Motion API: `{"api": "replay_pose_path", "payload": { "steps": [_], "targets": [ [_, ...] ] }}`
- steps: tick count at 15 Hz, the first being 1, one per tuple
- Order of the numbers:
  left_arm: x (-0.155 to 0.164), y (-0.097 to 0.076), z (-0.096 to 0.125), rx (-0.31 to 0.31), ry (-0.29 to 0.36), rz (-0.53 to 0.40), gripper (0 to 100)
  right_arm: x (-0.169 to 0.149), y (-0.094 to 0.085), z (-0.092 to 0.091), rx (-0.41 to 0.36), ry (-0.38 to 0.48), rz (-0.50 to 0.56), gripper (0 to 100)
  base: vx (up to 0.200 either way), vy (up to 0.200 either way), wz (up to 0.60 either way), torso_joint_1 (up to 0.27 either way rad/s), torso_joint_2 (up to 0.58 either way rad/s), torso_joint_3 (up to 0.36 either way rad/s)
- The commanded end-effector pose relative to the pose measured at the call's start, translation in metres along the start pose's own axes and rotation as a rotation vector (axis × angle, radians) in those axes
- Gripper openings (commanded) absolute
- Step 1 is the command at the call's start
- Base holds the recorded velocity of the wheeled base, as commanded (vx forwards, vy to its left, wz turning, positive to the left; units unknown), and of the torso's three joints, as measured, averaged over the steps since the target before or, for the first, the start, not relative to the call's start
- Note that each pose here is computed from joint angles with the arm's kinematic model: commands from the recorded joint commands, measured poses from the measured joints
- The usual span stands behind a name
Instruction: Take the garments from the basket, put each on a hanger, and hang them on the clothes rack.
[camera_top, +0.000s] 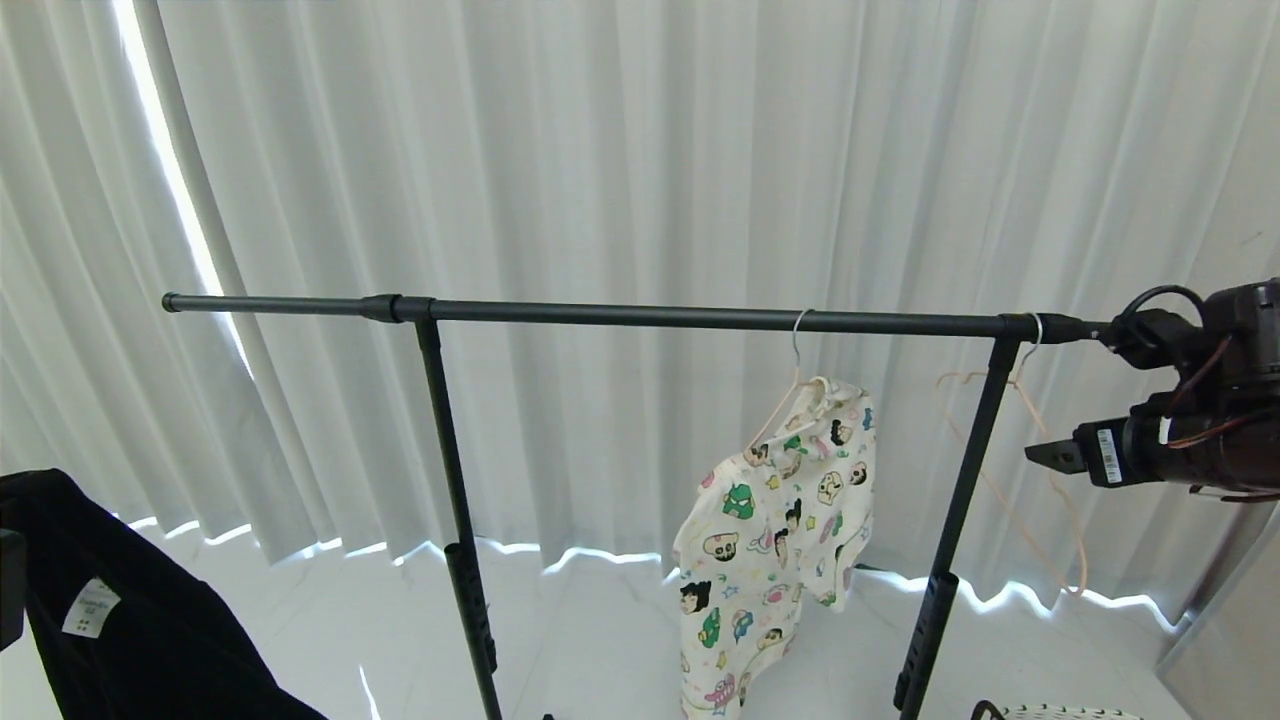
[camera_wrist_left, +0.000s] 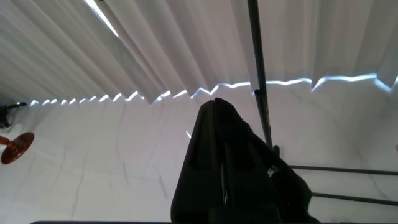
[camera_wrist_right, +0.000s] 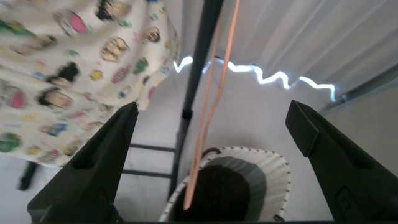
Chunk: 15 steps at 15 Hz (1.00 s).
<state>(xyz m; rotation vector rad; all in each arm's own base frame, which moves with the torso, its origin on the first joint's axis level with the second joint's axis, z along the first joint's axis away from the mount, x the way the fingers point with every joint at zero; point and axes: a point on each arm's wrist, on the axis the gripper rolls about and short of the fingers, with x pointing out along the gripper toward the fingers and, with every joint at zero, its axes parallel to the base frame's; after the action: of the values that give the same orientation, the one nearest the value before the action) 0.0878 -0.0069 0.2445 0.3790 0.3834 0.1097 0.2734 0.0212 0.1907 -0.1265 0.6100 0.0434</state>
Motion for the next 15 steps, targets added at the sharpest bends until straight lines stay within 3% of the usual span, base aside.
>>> {"api": "replay_pose_path", "payload": {
  "steps": [1, 6, 10, 13, 14, 15],
  "targets": [
    [-0.001, 0.0, -0.003, 0.0, 0.005, 0.002, 0, 0.031, -0.007, -0.006, 0.0, 0.074, -0.015, 100, 0.0, 0.0, 0.0, 0.0, 0.0, 0.0],
    [0.001, -0.002, -0.007, 0.003, 0.021, 0.001, 0, 0.074, -0.006, 0.004, 0.009, 0.103, -0.011, 100, 0.0, 0.0, 0.0, 0.0, 0.0, 0.0],
    [0.0, -0.002, -0.018, -0.003, 0.049, 0.03, 0, 0.096, -0.003, -0.003, 0.089, 0.154, -0.01, 100, 0.0, 0.0, 0.0, 0.0, 0.0, 0.0],
    [0.0, -0.001, -0.019, -0.008, 0.052, 0.041, 0, 0.105, -0.002, -0.006, 0.09, 0.167, -0.009, 100, 0.0, 0.0, 0.0, 0.0, 0.0, 0.0],
    [0.0, -0.001, -0.019, -0.007, 0.055, 0.04, 0, 0.106, -0.003, -0.005, 0.091, 0.163, -0.01, 0, 0.0, 0.0, 0.0, 0.0, 0.0, 0.0],
    [0.001, -0.001, -0.019, -0.006, 0.058, 0.039, 0, 0.108, -0.002, -0.006, 0.091, 0.168, -0.009, 0, 0.0, 0.0, 0.0, 0.0, 0.0, 0.0]
  ]
}}
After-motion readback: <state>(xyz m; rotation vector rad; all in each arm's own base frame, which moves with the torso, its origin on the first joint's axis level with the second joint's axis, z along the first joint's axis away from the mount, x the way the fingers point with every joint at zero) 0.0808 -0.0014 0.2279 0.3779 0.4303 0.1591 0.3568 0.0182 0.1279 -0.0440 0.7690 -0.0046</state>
